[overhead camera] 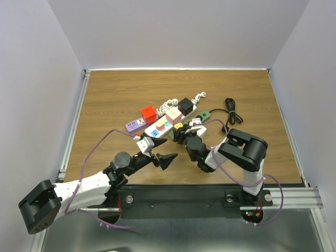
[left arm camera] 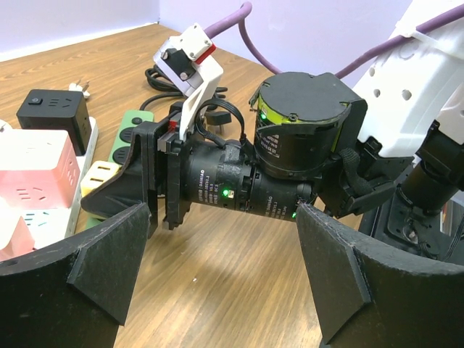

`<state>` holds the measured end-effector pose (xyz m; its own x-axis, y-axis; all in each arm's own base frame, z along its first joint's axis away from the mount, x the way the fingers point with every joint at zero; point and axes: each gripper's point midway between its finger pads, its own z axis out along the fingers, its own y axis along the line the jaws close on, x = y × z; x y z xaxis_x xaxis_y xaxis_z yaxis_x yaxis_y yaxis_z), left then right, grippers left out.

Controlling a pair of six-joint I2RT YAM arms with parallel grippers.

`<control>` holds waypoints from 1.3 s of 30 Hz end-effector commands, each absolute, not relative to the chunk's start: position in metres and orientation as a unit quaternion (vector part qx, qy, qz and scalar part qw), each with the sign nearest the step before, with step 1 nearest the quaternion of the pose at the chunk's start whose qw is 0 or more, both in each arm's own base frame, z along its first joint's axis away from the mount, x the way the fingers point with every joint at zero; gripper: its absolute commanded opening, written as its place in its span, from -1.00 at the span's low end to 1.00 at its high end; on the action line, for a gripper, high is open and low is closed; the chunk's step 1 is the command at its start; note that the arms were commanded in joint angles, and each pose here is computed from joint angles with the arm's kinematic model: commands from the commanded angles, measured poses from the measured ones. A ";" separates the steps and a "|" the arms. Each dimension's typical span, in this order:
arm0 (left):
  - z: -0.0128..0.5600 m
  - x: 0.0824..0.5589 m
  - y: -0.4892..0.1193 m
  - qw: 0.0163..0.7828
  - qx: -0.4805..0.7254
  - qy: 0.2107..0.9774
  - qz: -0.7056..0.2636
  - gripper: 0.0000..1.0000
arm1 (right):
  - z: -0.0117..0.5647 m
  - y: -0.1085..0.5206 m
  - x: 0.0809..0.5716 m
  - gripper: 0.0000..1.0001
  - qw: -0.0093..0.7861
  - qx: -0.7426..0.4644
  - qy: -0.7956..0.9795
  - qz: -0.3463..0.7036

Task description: Insert the plug

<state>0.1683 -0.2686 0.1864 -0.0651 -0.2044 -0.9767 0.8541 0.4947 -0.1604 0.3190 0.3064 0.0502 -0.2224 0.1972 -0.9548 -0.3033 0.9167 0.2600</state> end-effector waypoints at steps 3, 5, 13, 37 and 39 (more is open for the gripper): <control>0.211 0.166 -0.269 0.650 0.268 0.561 -0.436 0.86 | -0.144 0.211 0.158 -0.99 0.259 -0.239 0.935 0.031; 0.211 0.167 -0.269 0.650 0.267 0.562 -0.436 0.86 | -0.130 0.223 0.167 -0.99 0.278 -0.236 0.930 0.043; 0.211 0.167 -0.268 0.651 0.265 0.562 -0.435 0.86 | -0.063 0.256 0.216 -0.99 0.377 -0.203 0.903 0.039; 0.209 0.167 -0.269 0.648 0.266 0.566 -0.435 0.86 | 0.031 0.292 0.291 -0.32 0.501 -0.152 0.850 0.048; 0.209 0.168 -0.269 0.649 0.265 0.566 -0.435 0.86 | 0.035 0.295 0.290 -0.22 0.502 -0.156 0.849 0.062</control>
